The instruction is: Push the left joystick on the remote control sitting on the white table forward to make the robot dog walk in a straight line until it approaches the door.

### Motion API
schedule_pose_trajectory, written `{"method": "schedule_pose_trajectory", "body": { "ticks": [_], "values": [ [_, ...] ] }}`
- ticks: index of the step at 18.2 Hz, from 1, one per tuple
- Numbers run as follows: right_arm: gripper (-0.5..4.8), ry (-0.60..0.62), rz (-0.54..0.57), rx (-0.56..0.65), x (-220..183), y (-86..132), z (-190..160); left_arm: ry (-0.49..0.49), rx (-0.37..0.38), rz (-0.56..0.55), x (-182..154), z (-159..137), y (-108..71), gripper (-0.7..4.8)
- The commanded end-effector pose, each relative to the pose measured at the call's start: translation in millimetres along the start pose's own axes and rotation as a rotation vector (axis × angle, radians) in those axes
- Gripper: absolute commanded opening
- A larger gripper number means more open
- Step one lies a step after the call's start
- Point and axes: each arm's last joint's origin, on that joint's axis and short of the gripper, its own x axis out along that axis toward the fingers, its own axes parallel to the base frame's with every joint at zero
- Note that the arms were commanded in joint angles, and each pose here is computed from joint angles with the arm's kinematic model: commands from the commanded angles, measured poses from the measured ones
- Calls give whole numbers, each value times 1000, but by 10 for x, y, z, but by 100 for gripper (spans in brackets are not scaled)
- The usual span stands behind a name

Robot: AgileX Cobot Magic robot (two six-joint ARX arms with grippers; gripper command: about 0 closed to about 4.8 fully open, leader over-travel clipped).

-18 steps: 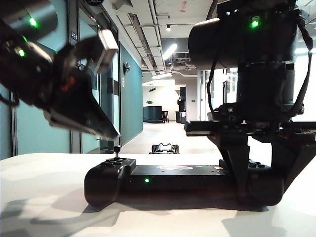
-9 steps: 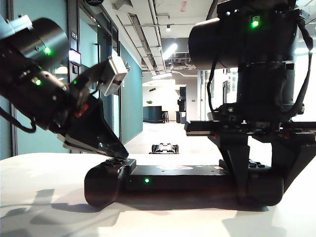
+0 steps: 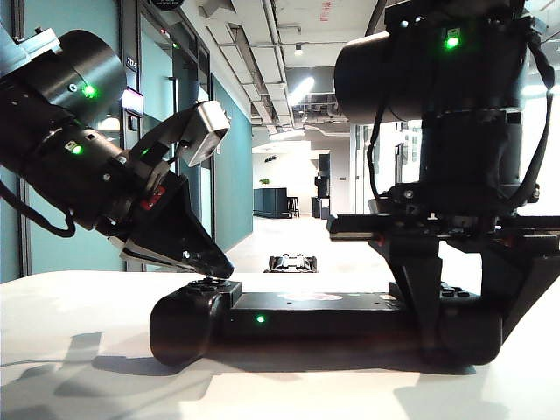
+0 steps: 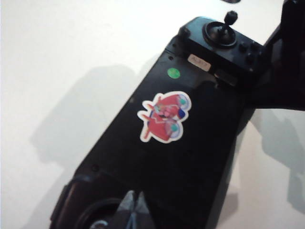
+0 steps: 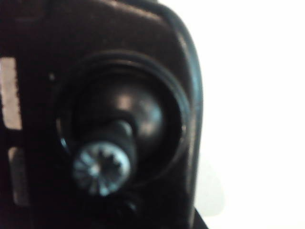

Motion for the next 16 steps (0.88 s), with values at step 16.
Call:
{"method": "schedule_pose_trajectory", "body": {
  "ticks": [16],
  "values": [
    [169, 32, 1, -2, 12, -4, -28, -30, 23, 37, 5, 39, 20, -5]
  ]
}}
